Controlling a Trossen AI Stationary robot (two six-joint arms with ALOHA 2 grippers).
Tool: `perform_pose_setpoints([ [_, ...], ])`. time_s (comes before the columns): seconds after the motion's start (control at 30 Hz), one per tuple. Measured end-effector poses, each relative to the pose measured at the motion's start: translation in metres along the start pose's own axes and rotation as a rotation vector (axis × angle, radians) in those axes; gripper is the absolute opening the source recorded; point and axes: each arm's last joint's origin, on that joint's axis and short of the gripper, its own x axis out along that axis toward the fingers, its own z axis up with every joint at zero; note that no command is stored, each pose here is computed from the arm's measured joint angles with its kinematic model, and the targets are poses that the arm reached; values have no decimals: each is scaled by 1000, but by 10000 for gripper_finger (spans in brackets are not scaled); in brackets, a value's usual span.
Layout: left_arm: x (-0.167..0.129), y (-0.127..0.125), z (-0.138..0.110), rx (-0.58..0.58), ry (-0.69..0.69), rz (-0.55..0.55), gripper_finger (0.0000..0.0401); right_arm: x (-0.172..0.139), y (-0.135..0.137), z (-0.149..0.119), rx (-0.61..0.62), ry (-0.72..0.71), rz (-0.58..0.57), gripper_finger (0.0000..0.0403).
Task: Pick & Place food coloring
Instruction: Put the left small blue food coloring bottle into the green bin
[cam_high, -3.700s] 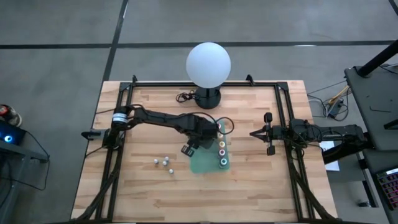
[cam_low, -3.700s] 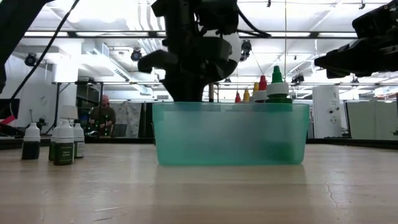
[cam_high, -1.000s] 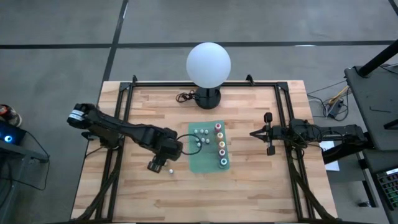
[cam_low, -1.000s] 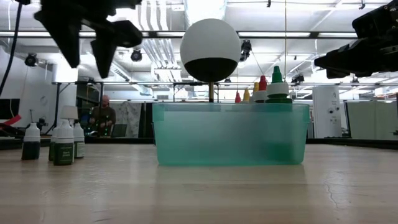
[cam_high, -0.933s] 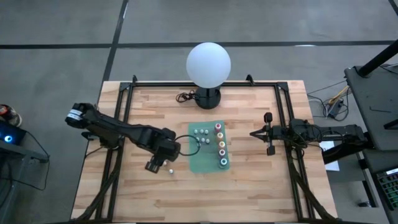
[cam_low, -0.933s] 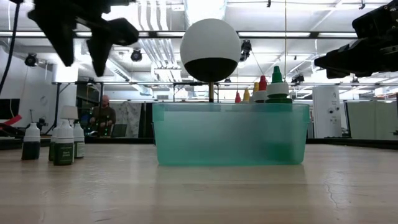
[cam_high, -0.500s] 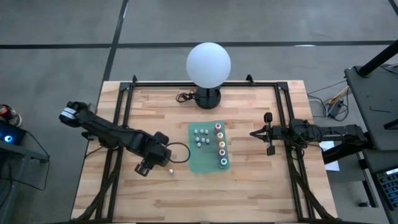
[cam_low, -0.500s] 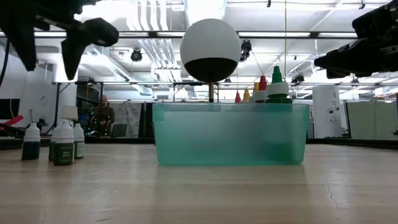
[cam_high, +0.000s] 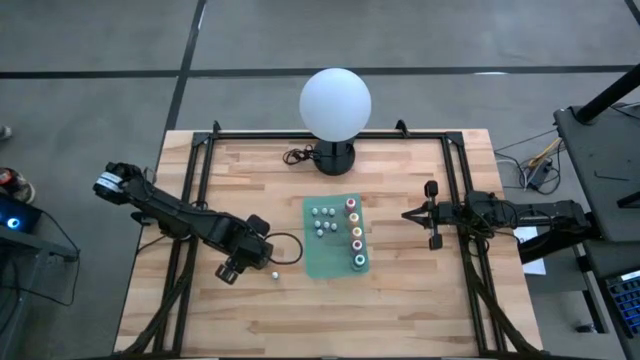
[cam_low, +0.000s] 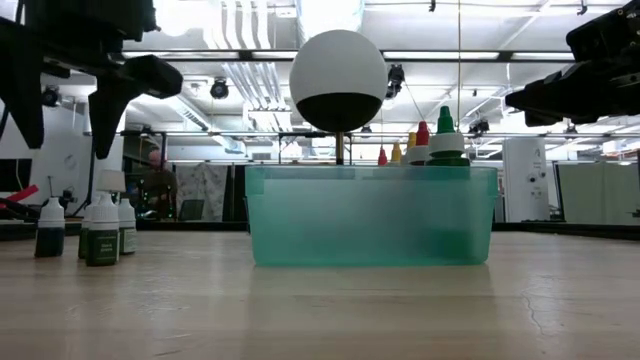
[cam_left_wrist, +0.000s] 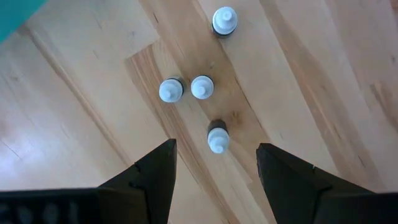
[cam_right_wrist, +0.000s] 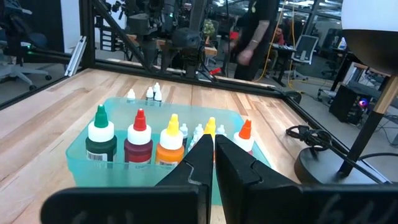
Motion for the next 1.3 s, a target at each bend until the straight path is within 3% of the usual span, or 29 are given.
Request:
perform_pose_setpoints([
  [0.6, 10, -3, -11, -18, -7, 0, 193, 0, 0, 0, 1, 0, 0, 9],
  [1.3, 43, -5, -23, -26, -25, 2, 193, 0, 0, 0, 1, 0, 0, 9],
])
